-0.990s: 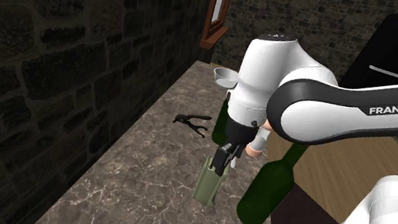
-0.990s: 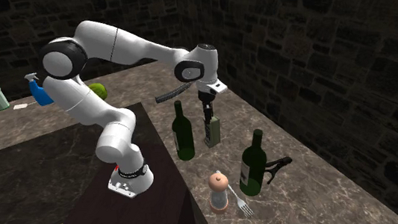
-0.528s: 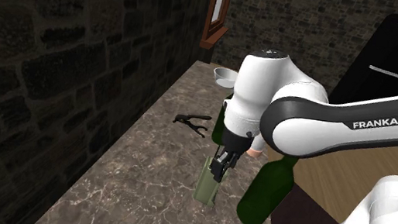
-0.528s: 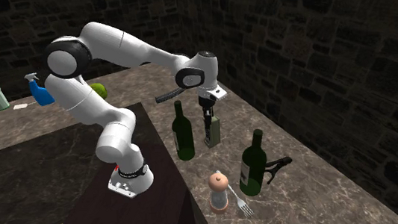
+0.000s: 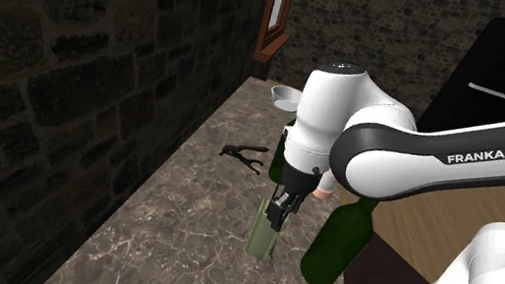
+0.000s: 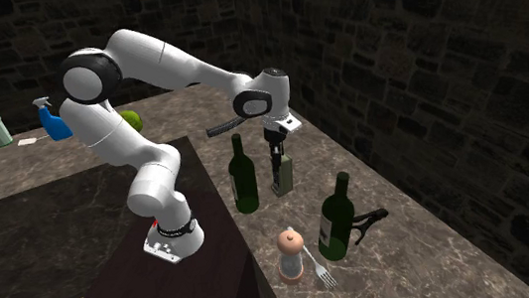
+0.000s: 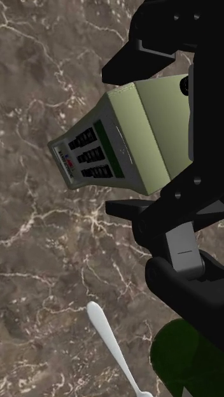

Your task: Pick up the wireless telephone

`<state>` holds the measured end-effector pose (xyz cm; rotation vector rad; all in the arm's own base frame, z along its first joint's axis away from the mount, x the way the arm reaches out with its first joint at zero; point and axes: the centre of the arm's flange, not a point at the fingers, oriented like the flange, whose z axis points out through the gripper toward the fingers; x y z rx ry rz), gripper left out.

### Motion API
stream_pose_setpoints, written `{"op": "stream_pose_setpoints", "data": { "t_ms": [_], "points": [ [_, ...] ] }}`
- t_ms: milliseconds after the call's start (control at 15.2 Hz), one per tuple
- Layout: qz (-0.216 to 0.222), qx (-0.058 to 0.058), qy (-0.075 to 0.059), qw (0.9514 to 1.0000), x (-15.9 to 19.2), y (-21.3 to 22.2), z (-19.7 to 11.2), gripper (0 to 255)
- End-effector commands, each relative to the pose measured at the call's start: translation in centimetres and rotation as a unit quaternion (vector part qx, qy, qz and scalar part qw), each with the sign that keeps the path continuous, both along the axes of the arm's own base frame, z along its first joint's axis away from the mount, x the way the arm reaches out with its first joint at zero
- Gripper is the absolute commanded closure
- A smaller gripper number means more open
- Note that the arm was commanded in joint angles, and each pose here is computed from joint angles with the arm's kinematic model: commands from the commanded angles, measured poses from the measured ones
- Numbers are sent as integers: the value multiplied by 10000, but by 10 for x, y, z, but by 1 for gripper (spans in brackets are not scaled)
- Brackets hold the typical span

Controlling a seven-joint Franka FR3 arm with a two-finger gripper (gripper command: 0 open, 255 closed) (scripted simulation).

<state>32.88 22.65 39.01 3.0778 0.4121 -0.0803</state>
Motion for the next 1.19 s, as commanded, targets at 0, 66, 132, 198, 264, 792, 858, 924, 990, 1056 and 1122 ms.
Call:
{"op": "stream_pose_setpoints", "data": {
  "t_ms": [0, 66, 132, 198, 264, 792, 858, 924, 990, 1056, 1122],
  "points": [
    [-1, -3, 5, 10000, 0, 0, 0, 255],
    [-1, -3, 5, 10000, 0, 0, 5, 255],
    [-1, -3, 5, 10000, 0, 0, 10, 255],
    [-1, -3, 5, 10000, 0, 0, 16, 255],
    [-1, -3, 5, 10000, 0, 0, 21, 255],
    [-1, -3, 5, 10000, 0, 0, 63, 255],
    [-1, -3, 5, 10000, 0, 0, 68, 255],
    [-1, -3, 5, 10000, 0, 0, 74, 255],
    [-1, -3, 5, 10000, 0, 0, 79, 255],
    [-1, -3, 5, 10000, 0, 0, 80, 255],
    [-1, -3, 5, 10000, 0, 0, 80, 255]
  ]
}}
